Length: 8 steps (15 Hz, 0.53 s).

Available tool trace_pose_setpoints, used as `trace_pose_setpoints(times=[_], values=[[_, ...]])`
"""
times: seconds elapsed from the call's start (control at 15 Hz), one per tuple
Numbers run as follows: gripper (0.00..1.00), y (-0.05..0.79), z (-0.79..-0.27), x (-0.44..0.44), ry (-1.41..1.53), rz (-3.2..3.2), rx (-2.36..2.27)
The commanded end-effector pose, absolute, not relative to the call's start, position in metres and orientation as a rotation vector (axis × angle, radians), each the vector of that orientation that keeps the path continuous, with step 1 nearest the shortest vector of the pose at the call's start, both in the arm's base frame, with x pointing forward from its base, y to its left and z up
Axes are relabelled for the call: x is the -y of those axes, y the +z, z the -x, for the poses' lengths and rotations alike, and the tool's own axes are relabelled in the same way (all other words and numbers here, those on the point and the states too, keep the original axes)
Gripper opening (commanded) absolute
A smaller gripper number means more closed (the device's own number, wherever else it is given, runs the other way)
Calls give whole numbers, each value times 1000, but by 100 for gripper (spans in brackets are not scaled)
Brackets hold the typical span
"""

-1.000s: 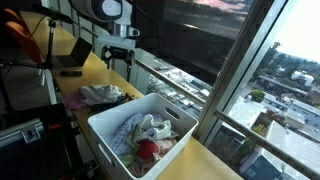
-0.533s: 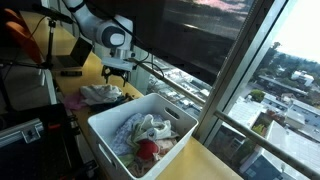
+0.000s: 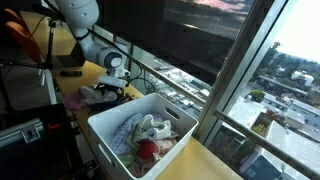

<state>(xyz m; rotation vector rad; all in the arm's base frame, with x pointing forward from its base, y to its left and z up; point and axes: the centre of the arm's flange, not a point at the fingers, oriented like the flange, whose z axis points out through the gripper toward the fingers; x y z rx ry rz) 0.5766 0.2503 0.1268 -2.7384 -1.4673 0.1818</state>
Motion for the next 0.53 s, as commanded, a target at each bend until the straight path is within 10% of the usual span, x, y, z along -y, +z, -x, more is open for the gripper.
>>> trace_pose_setpoints(times=[0.0,0.47], values=[[75,81,-581,-276,276,2763,1431],[31,108,-553,-264,401,2897,1310]])
